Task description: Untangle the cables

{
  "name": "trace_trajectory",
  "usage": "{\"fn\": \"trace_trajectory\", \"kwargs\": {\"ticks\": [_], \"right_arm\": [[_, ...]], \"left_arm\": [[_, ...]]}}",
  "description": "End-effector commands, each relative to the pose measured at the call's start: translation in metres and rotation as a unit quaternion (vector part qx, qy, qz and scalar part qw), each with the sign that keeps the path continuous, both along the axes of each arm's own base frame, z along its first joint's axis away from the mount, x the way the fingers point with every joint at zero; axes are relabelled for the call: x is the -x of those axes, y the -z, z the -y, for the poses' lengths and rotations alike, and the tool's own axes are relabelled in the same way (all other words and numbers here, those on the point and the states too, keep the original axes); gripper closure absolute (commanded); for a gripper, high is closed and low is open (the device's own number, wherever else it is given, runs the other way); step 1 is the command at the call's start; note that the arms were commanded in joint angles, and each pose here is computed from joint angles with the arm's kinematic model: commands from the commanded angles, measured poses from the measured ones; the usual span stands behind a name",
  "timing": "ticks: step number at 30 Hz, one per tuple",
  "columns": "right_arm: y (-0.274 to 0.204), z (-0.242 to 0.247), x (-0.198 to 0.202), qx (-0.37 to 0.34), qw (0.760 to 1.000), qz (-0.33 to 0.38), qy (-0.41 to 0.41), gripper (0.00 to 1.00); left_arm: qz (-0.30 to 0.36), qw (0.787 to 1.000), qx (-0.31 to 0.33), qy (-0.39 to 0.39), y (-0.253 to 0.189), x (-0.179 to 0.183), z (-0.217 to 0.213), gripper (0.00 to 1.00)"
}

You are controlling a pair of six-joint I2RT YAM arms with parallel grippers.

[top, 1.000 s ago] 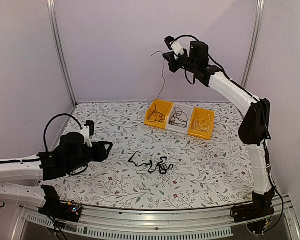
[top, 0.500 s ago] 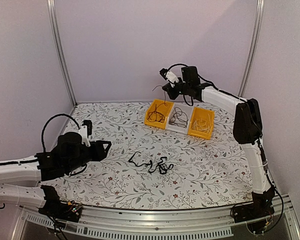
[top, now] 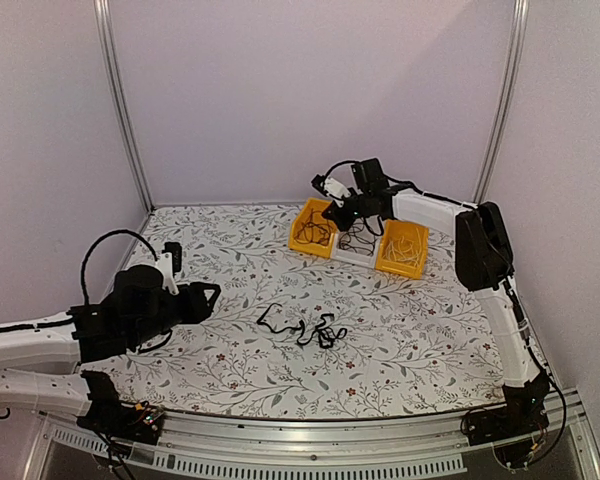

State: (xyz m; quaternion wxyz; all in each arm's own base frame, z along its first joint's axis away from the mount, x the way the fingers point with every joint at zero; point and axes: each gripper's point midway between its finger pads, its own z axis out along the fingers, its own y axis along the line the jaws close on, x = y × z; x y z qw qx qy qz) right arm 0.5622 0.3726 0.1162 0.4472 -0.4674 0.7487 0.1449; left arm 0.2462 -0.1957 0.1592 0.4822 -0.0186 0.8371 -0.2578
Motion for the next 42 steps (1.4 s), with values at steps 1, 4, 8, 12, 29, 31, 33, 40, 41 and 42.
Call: {"fn": "trace_trajectory", "kwargs": {"ticks": [1, 4, 8, 12, 29, 31, 33, 40, 41, 42], "right_arm": [[0.009, -0.005, 0.004, 0.023, 1.000, 0.007, -0.006, 1.00], [0.004, -0.004, 0.005, 0.025, 1.000, 0.008, -0.004, 0.97], [-0.001, -0.002, 0.008, 0.035, 0.999, 0.011, -0.008, 0.92], [-0.012, 0.002, 0.016, 0.048, 0.999, 0.009, -0.017, 0.78], [-0.086, 0.018, 0.156, 0.026, 0.989, -0.045, -0.140, 0.55], [-0.081, 0.002, 0.185, 0.018, 0.982, -0.065, -0.179, 0.57], [-0.072, -0.019, 0.209, 0.018, 0.973, -0.086, -0.213, 0.58], [-0.024, -0.073, 0.240, 0.030, 0.955, -0.164, -0.246, 0.57], [-0.017, -0.078, 0.242, 0.036, 0.953, -0.170, -0.247, 0.57], [-0.002, -0.083, 0.244, 0.046, 0.950, -0.183, -0.249, 0.56]], "left_arm": [[0.005, 1.000, 0.013, -0.006, -0.012, -0.001, 0.002, 0.50], [0.004, 1.000, 0.007, -0.004, -0.010, -0.001, 0.004, 0.50], [0.010, 1.000, 0.005, 0.001, -0.013, -0.004, 0.008, 0.50], [0.014, 1.000, -0.001, 0.009, -0.013, -0.005, 0.012, 0.50], [-0.047, 0.998, -0.040, 0.031, 0.029, -0.012, 0.034, 0.49], [-0.057, 0.997, -0.039, 0.026, 0.033, -0.012, 0.033, 0.49], [-0.068, 0.997, -0.040, 0.022, 0.038, -0.011, 0.031, 0.49], [-0.098, 0.994, -0.047, -0.001, 0.046, -0.001, 0.015, 0.50], [-0.100, 0.994, -0.045, -0.006, 0.046, 0.001, 0.011, 0.50], [-0.100, 0.994, -0.041, -0.013, 0.045, 0.002, 0.008, 0.50]]}}
